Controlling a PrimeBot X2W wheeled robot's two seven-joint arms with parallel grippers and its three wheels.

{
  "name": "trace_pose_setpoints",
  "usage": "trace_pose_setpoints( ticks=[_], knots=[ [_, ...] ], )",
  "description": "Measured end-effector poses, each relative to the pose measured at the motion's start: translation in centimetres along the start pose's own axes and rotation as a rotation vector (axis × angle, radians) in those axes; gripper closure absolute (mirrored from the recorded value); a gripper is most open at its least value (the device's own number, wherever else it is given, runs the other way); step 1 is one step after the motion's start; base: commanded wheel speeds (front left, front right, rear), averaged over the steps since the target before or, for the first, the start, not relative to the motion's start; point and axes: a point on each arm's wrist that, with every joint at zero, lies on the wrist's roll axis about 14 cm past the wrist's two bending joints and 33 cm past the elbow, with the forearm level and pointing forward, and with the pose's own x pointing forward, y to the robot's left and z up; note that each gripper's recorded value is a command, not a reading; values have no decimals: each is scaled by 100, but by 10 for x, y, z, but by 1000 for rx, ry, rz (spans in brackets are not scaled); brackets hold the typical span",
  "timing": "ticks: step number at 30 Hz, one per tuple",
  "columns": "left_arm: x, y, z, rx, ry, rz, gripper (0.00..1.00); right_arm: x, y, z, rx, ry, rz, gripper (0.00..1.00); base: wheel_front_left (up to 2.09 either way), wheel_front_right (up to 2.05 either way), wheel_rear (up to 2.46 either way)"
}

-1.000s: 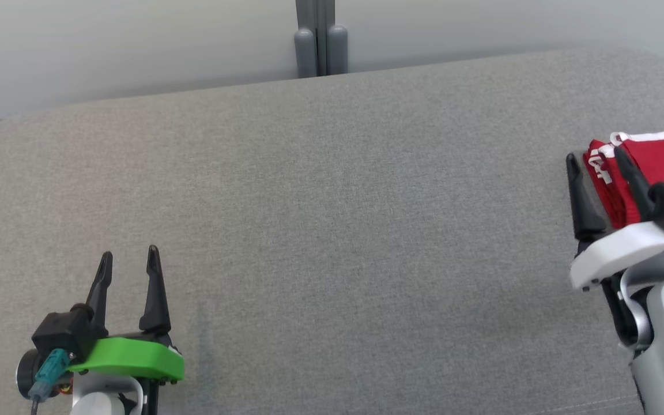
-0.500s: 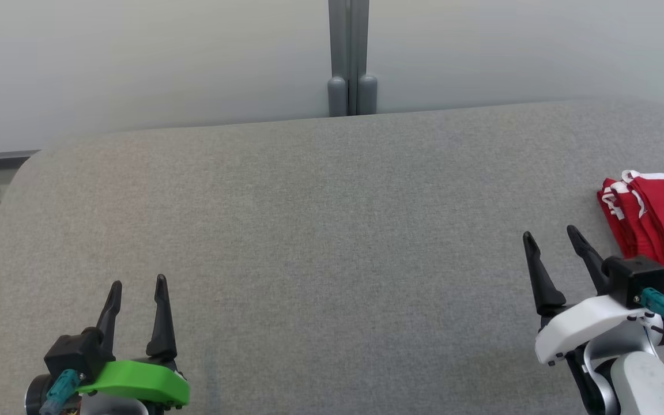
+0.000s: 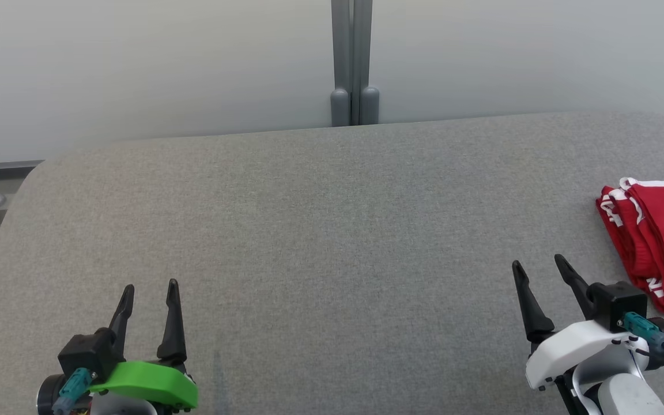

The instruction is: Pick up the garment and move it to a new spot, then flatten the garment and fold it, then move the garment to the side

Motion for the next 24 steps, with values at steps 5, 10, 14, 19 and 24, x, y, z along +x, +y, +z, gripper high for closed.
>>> trace_pose_setpoints(
  ticks=[5, 10, 14, 19, 24],
  knots=[
    [0, 0, -1, -3, 3, 1, 0, -1, -1, -5, 2, 13, -3, 0, 0, 0, 0],
    [0, 0, -5, -12, 16, 4, 0, 1, 1, -7, 4, 18, 1, 0, 0, 0, 0],
    [0, 1, -8, -14, 23, 5, 0, 2, 1, -8, 6, 19, 2, 0, 0, 0, 0],
    [0, 2, -10, -21, 30, 10, 0, 2, 1, -8, 10, 17, 0, 0, 0, 0, 0],
    [1, 2, -8, -23, 24, 12, 0, 3, 1, -8, 11, 14, -1, 0, 0, 0, 0]
  ],
)
